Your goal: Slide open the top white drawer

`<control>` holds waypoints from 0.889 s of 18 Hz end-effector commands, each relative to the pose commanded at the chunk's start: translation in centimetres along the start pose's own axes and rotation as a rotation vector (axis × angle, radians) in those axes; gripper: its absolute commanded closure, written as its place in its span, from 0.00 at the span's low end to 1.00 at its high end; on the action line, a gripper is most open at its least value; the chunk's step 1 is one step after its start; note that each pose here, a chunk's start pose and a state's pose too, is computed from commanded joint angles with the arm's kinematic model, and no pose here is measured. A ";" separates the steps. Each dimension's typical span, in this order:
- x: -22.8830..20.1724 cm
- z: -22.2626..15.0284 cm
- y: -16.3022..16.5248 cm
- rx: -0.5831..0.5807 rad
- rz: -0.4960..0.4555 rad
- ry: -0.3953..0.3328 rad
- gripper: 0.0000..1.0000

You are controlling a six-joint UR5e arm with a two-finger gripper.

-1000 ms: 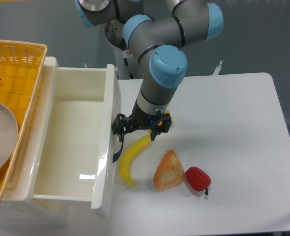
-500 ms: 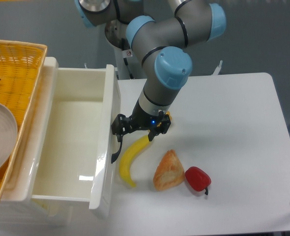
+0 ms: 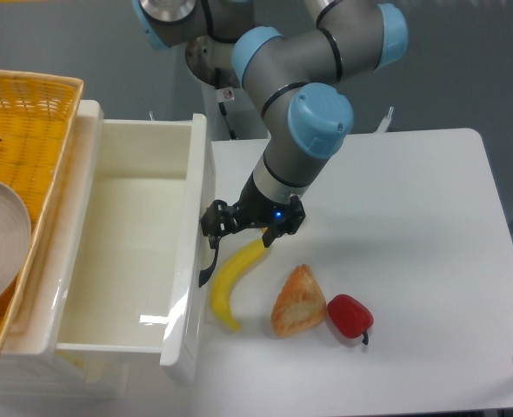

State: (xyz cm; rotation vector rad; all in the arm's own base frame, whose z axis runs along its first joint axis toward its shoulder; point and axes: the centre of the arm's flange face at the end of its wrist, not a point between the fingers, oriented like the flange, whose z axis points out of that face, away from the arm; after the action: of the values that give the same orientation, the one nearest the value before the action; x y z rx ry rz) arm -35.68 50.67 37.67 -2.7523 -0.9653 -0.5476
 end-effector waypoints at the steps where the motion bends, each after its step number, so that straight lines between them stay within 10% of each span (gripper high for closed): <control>1: -0.1 0.1 0.0 -0.003 -0.001 0.001 0.00; 16: -3.5 -2.8 -0.4 0.050 0.024 -0.008 0.00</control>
State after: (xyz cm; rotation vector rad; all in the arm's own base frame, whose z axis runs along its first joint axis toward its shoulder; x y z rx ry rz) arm -39.24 48.24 38.92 -2.7206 -0.9331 -0.5025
